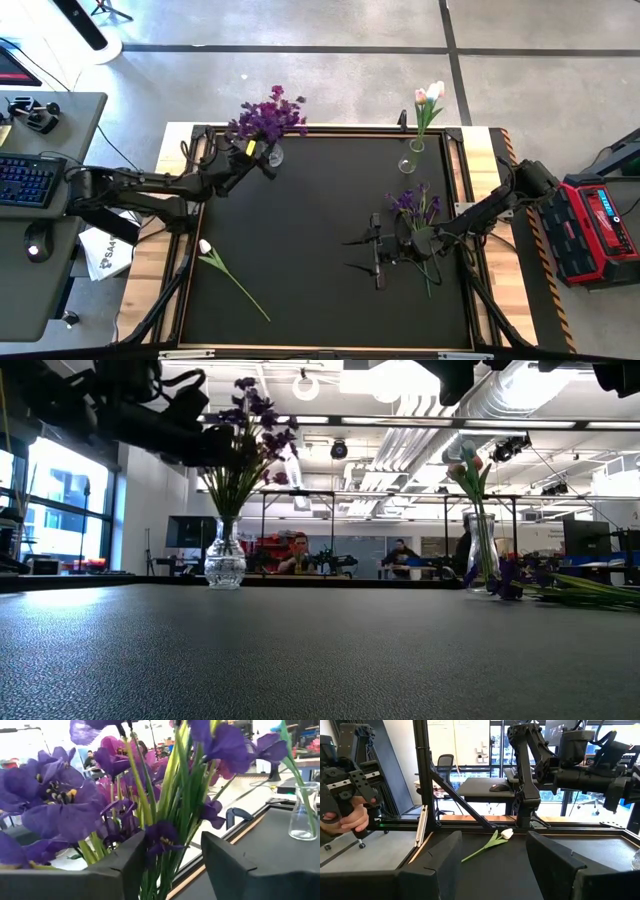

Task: Sort flowers into vase by color
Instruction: Put the left violet flowers into the left transparent vase

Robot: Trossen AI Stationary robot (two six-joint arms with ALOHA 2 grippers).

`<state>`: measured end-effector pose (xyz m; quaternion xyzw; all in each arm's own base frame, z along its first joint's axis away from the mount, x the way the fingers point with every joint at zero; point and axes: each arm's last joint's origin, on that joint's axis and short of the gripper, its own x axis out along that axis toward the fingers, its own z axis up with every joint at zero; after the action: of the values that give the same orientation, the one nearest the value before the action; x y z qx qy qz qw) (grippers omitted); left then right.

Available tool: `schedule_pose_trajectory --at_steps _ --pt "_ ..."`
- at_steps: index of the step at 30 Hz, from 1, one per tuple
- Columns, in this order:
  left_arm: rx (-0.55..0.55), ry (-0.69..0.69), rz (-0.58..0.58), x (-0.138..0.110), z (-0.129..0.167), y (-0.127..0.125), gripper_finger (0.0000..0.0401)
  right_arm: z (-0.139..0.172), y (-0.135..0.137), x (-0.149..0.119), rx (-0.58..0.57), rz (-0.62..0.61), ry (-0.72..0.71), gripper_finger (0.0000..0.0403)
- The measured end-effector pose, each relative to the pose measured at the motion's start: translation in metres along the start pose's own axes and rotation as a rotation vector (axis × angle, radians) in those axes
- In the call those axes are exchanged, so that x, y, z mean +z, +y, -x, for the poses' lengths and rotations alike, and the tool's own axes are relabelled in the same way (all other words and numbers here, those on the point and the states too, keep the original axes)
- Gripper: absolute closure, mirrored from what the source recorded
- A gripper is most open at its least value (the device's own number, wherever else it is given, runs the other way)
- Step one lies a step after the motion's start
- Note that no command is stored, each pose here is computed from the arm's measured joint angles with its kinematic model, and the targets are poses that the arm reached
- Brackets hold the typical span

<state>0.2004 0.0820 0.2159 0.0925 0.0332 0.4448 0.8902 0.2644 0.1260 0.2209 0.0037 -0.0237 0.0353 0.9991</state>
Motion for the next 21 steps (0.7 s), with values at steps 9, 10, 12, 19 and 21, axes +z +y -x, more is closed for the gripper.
schedule_pose_trajectory --at_steps 9,10,12,19,21 --pt "0.046 0.008 0.076 -0.001 -0.007 0.008 0.0319 0.0 0.0 -0.001 0.0 -0.013 0.006 0.0199" --pt "0.048 0.008 0.077 -0.001 -0.007 0.008 0.0329 0.0 0.0 -0.001 0.0 -0.013 0.007 0.0199" --pt "0.032 0.007 0.078 -0.002 -0.008 0.009 0.035 0.0 0.0 -0.001 0.0 -0.013 0.006 0.0199" --pt "0.032 0.021 0.156 -0.005 -0.012 0.015 0.0394 0.0 0.0 -0.001 0.001 -0.013 0.007 0.0199" --pt "0.04 0.037 0.181 -0.007 -0.013 0.016 0.0396 0.0 0.0 -0.001 0.001 -0.013 0.007 0.0199"
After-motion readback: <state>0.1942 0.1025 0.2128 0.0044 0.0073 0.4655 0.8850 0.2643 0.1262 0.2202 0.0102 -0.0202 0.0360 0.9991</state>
